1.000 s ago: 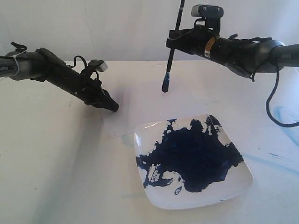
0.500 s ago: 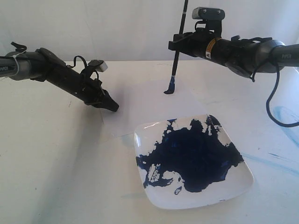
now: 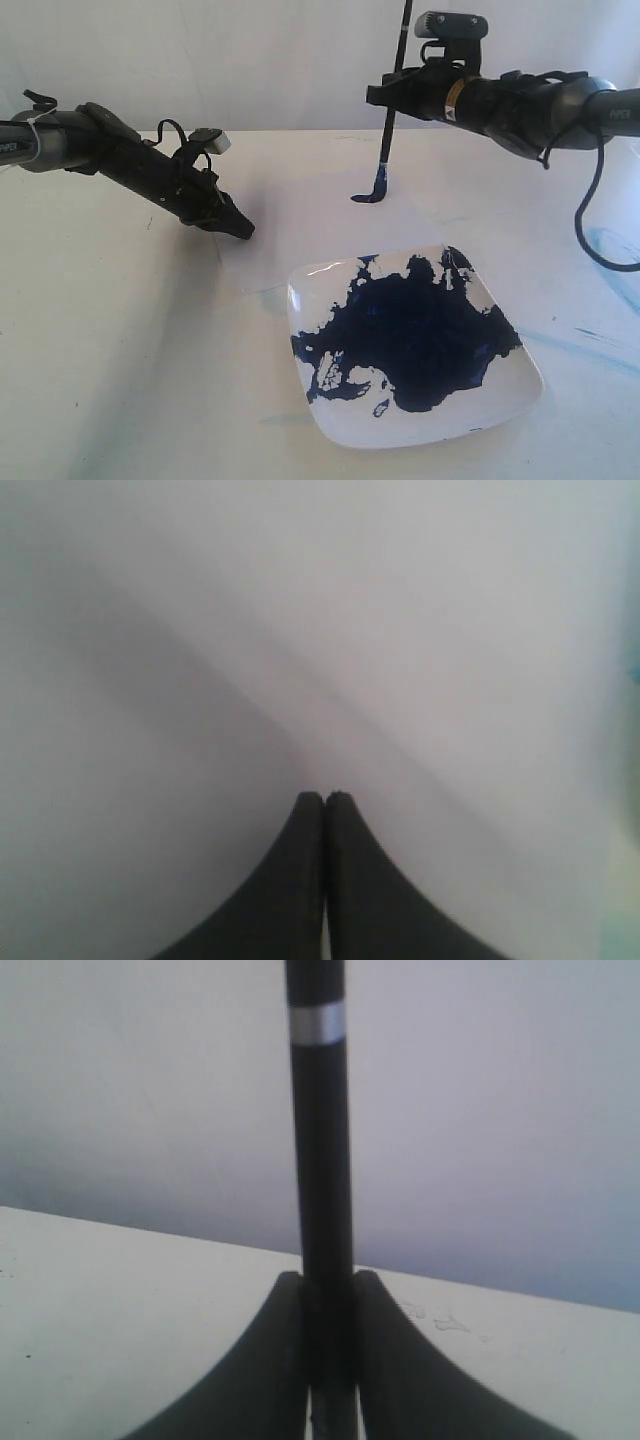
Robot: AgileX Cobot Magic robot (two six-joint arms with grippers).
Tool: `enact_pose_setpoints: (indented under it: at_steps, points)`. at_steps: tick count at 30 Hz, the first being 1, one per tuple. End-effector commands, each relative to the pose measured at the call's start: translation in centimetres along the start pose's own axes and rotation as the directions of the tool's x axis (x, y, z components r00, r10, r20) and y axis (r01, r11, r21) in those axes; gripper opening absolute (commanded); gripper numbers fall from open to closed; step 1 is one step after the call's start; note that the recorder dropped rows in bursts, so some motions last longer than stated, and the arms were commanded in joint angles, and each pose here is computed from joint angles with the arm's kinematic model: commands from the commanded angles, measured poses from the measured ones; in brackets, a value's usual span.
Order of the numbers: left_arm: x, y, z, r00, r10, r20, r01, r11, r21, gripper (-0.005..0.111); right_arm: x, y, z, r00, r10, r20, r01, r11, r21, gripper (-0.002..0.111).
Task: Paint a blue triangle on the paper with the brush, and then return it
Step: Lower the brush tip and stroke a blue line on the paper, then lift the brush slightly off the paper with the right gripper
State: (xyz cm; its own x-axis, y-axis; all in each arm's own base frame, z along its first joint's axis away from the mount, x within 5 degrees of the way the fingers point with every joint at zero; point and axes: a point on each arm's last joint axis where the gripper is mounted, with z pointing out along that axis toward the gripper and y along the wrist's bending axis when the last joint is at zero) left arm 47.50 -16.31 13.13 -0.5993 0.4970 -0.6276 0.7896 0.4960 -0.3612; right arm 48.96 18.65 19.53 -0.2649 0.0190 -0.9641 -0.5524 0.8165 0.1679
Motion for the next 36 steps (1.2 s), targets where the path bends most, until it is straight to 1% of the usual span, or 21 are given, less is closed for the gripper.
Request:
enact_pose_setpoints:
  at_steps: [1,5,17,20,24,27,31,33,36]
  points:
    - [0.1,-0.3,0.0,1.0,-0.006,-0.013,0.006,1.0,0.022,0.0,-0.5,-0.3,-0.3,1.0,-0.015,-0.012,0.015,0.999,0.035,0.0]
    - [0.1,-0.3,0.0,1.0,-0.006,-0.013,0.006,1.0,0.022,0.0,-0.4,-0.6,-0.4,0.999,-0.014,-0.035,0.016,0.998,0.065,0.0]
    - [0.1,-0.3,0.0,1.0,-0.008,-0.013,0.008,1.0,0.022,0.0,-1.3,-1.0,-1.1,0.997,-0.016,-0.073,0.027,0.989,0.147,0.0]
    - [0.1,-0.3,0.0,1.0,-0.008,-0.013,0.008,1.0,0.022,0.0,-1.4,-1.0,-1.1,0.997,-0.016,-0.076,0.028,0.988,0.154,0.0]
    - [0.1,-0.3,0.0,1.0,-0.008,-0.013,0.008,1.0,0.022,0.0,-2.6,-0.7,-1.6,0.999,-0.021,-0.049,0.028,0.989,0.148,0.0]
    - [0.1,-0.3,0.0,1.0,-0.008,-0.013,0.008,1.0,0.022,0.0,-3.9,0.0,-2.1,1.0,-0.027,0.0,0.027,0.994,0.11,0.0]
    - [0.1,-0.3,0.0,1.0,-0.008,-0.013,0.008,1.0,0.022,0.0,-4.9,1.5,-2.4,0.994,0.014,0.111,-0.009,0.999,-0.047,0.0]
    - [0.1,-0.3,0.0,1.0,-0.008,-0.013,0.008,1.0,0.022,0.0,-4.7,2.2,-2.3,0.991,0.019,0.135,-0.005,0.995,-0.103,0.0]
    - [0.1,-0.3,0.0,1.0,-0.008,-0.013,0.008,1.0,0.022,0.0,-3.9,2.4,-1.8,0.992,0.021,0.122,-0.006,0.993,-0.121,0.0]
